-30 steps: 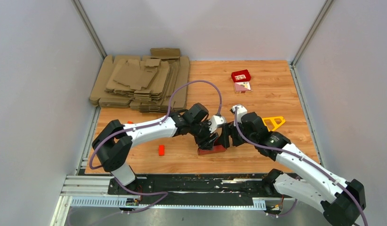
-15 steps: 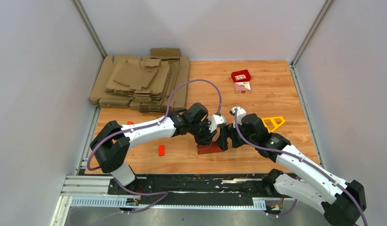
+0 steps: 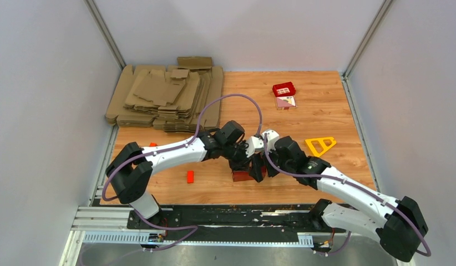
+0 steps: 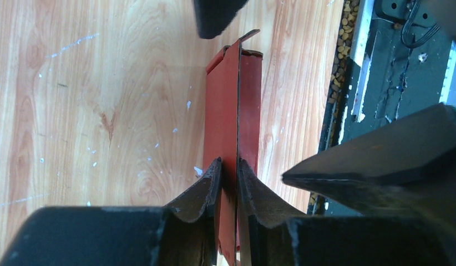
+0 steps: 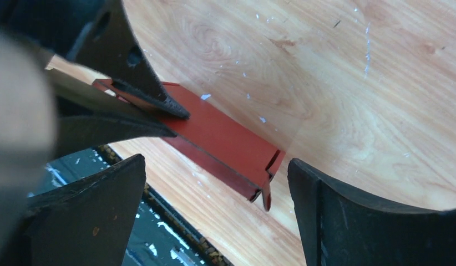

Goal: Fold the paper box

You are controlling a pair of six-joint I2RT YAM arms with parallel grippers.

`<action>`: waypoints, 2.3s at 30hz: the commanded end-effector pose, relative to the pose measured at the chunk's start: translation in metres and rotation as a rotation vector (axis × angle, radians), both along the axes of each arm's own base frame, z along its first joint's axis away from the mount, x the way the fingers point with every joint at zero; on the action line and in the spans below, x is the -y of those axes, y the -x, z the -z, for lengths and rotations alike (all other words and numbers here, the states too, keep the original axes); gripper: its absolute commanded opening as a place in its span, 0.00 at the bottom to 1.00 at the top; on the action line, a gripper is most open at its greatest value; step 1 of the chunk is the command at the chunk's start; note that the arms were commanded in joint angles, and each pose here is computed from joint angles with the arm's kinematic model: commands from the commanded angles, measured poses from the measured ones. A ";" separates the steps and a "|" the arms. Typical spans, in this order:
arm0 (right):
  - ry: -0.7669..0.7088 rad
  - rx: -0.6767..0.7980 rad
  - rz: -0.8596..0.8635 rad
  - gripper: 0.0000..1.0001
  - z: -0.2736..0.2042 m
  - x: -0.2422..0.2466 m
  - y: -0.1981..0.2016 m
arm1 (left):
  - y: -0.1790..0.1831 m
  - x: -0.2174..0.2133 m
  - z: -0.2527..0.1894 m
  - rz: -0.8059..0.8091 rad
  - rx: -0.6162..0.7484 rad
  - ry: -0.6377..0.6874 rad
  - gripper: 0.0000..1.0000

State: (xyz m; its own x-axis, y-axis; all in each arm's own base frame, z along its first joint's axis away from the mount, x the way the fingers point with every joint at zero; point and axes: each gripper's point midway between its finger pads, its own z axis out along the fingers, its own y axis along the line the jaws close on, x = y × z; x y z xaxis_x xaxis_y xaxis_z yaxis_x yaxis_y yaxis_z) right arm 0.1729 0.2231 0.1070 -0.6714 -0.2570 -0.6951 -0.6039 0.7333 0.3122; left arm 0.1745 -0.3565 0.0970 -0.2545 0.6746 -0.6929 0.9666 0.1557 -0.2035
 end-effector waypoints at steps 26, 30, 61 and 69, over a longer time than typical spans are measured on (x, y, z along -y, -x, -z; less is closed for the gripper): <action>-0.247 0.451 -0.010 1.00 -0.047 0.005 -0.009 | -0.002 -0.008 0.007 0.035 0.053 -0.010 0.21; -0.323 0.505 -0.150 1.00 -0.049 -0.007 0.007 | -0.002 -0.008 0.006 0.037 0.055 -0.012 0.21; -0.103 0.587 -0.351 0.58 -0.016 -0.016 -0.004 | 0.002 -0.005 -0.010 0.053 0.064 0.043 0.31; -0.169 0.653 -0.307 0.71 -0.030 -0.012 -0.002 | 0.002 -0.004 -0.006 0.047 0.059 0.040 0.29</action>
State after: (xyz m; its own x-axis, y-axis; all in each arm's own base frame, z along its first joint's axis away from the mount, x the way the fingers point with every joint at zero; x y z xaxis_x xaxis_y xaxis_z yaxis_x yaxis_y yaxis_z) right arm 0.1741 0.2333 0.1253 -0.0676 -0.2737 -0.9594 -0.8815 0.4668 -0.0711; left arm 0.1746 -0.3499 0.0976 -0.1967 0.6704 -0.7155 0.9802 0.1181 -0.1588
